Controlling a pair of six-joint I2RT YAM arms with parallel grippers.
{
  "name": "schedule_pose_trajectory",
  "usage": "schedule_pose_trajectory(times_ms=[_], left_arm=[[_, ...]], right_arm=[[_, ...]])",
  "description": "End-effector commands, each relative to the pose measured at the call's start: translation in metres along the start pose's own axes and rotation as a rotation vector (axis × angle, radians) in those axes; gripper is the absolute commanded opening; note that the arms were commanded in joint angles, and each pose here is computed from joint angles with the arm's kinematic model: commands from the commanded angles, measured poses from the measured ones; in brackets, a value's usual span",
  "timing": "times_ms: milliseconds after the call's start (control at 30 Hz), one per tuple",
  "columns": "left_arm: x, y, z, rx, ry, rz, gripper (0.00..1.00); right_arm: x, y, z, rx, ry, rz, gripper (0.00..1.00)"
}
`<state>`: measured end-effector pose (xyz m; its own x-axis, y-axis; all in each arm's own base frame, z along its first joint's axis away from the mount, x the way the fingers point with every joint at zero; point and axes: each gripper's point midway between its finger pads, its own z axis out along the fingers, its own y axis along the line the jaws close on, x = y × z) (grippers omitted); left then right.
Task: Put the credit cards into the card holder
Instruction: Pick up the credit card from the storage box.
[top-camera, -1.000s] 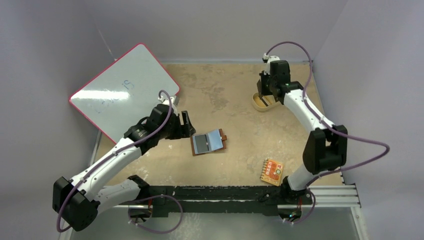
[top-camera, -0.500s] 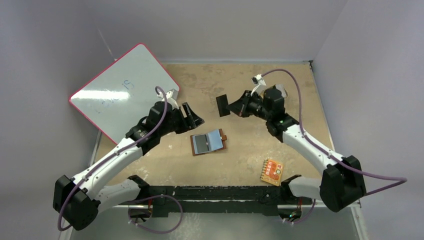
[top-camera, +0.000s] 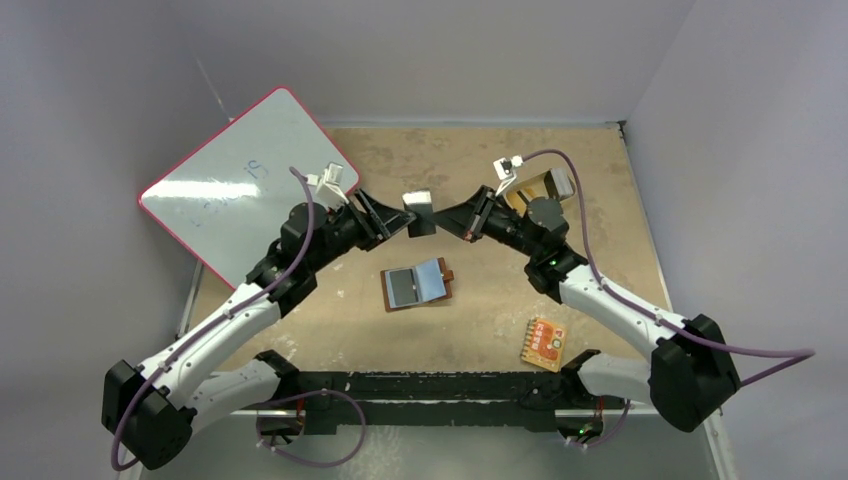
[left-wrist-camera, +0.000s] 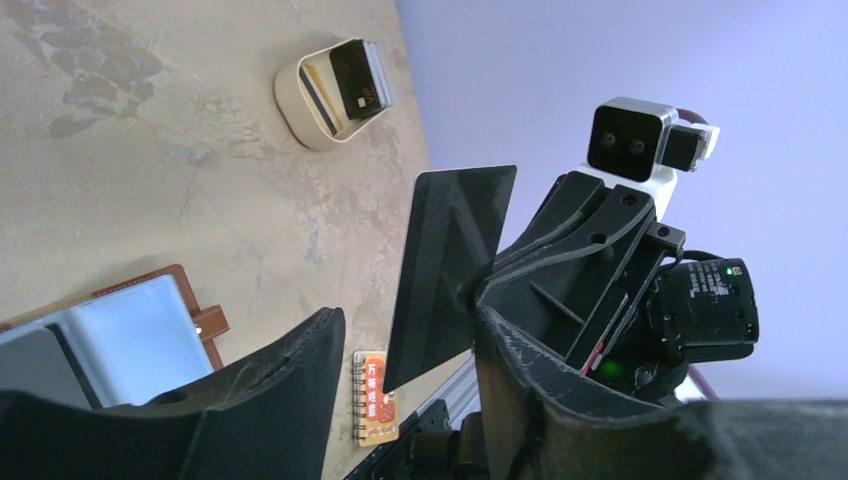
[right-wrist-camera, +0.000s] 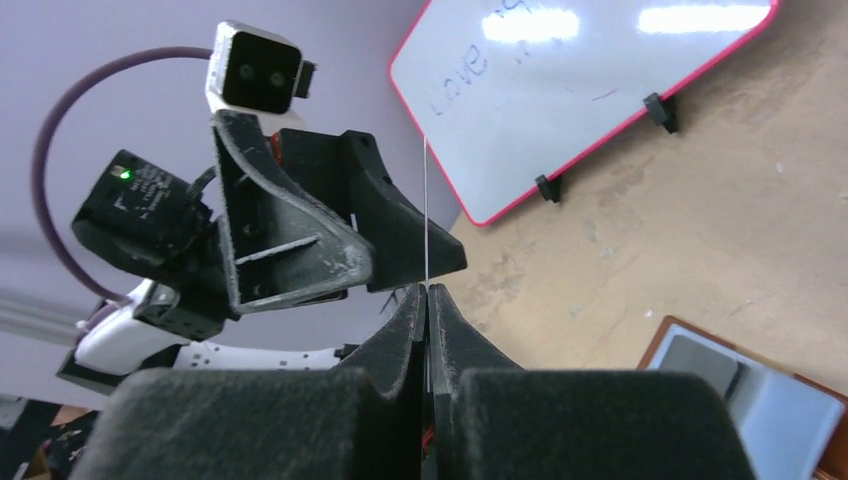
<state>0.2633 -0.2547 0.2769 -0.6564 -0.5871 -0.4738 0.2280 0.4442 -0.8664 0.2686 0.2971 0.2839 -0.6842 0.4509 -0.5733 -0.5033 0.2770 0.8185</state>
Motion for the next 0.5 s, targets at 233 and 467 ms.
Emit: schedule_pose_trajectory(times_ms=[233,467], left_arm=[[-0.011,-0.024,-0.001,0.104,-0.043,0.003,0.19],[-0.008,-0.025,0.0,0.122,-0.026,0.006,0.0]], right_arm=[[0.007,0.02,-0.003,-0.103,0.011,0.025,0.0],[0.011,0.015,-0.003,-0.075,0.04,0.004,0.07]])
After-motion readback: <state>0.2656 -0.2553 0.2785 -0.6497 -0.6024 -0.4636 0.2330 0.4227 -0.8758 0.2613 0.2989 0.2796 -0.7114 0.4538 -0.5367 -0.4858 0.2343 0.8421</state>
